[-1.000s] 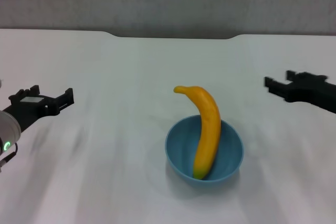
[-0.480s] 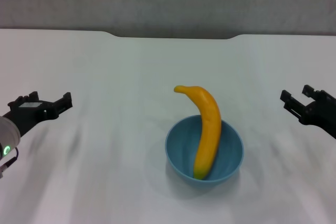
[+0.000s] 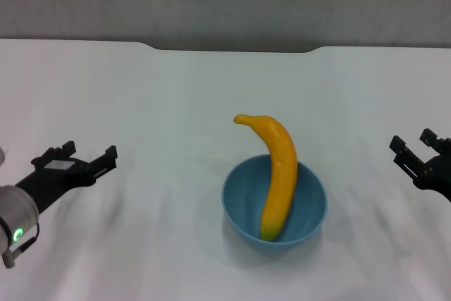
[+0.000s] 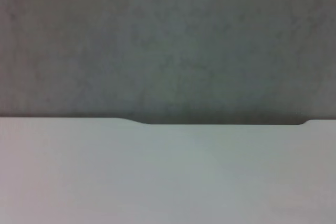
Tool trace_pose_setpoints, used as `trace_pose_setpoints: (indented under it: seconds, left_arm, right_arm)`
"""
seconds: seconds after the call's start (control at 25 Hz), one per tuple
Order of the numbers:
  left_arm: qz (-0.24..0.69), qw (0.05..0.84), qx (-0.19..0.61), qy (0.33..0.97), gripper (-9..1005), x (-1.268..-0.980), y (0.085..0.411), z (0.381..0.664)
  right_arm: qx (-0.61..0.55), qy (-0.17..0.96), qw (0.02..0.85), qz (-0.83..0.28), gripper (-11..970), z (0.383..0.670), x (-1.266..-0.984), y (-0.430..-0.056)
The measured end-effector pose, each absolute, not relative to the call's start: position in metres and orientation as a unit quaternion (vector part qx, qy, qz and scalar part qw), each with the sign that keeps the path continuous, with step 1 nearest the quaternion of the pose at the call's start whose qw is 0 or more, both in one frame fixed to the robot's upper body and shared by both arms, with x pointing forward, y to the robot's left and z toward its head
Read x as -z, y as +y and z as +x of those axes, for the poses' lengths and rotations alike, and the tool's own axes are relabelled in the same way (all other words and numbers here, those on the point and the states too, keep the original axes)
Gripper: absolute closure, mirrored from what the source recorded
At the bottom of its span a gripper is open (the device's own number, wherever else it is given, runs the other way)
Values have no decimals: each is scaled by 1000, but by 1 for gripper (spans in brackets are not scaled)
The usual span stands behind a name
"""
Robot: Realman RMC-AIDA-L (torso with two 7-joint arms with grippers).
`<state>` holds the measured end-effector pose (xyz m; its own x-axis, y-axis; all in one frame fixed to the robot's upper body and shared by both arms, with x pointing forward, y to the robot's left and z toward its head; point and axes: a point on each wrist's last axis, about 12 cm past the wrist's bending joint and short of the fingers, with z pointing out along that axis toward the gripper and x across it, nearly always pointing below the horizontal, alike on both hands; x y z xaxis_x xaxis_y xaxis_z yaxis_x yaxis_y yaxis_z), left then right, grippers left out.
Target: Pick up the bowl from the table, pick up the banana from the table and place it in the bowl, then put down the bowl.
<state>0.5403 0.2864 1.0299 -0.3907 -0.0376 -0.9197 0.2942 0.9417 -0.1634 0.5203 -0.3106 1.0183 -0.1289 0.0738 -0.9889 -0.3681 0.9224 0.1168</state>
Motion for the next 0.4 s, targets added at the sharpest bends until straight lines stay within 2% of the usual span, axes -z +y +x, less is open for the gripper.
trace_pose_setpoints:
  seconds: [0.4]
  left_arm:
    - [138, 618, 142, 761, 90, -1013, 285, 516]
  right_arm:
    - [-178, 743, 636, -110, 291, 515, -1011, -306]
